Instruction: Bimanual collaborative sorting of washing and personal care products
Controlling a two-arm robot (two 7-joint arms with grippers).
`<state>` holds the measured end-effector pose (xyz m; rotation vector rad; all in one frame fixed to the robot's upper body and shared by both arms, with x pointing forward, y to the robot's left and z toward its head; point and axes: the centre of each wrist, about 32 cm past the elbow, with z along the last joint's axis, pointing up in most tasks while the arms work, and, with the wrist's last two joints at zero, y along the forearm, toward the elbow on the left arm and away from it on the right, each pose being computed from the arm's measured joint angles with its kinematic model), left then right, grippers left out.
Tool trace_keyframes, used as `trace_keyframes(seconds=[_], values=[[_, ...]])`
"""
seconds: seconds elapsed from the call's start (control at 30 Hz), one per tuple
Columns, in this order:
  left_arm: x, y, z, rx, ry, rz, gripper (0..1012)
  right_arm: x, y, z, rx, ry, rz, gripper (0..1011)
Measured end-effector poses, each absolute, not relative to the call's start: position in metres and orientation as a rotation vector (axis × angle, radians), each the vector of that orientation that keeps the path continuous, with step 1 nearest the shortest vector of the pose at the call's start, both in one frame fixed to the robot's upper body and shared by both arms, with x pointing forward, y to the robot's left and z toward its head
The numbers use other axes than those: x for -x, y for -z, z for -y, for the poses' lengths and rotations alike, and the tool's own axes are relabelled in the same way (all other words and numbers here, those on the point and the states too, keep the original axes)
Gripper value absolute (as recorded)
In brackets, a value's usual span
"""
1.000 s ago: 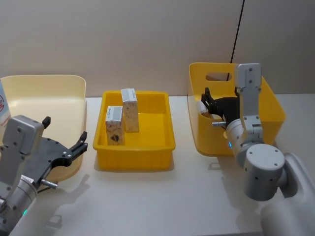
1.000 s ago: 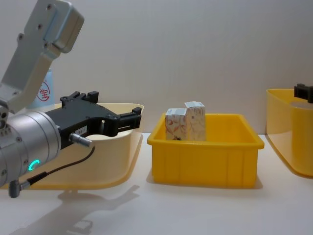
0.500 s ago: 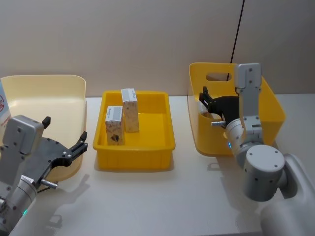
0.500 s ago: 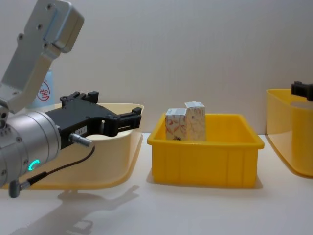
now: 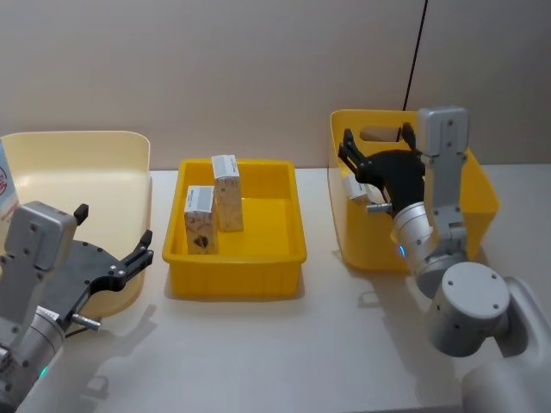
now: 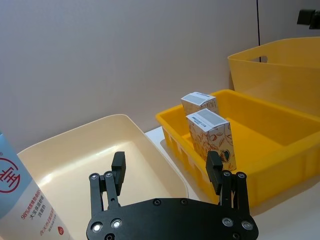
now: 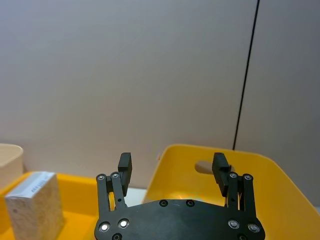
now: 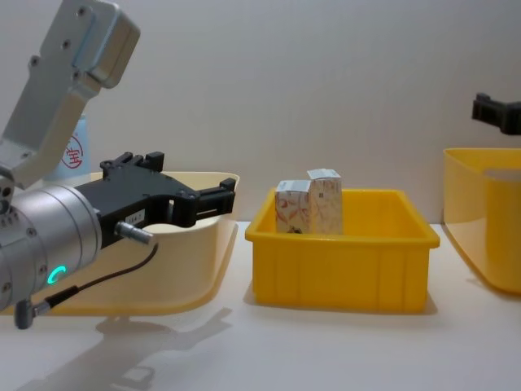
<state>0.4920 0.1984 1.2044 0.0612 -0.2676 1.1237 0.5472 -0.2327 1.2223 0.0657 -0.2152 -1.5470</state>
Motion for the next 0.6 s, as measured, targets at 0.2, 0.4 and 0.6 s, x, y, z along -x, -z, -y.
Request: trace_keyframes(seconds=[0.2, 0.4, 0.6], values=[[-0.492, -1.204, -0.198, -0.061, -1.124, 0.268, 1003, -0.544, -1.223, 0.233, -0.128, 1.491, 0.258, 1001], [-0.492, -1.204, -0.198, -0.061, -1.124, 0.268, 1002, -0.541, -1.222, 0.234, -0.126, 1.487, 0.255, 1001], [-0.492, -1.204, -0.198, -0.061, -1.124, 0.268, 1003, -0.531, -1.217, 0.236, -0.114, 1.466, 0.241, 1001]])
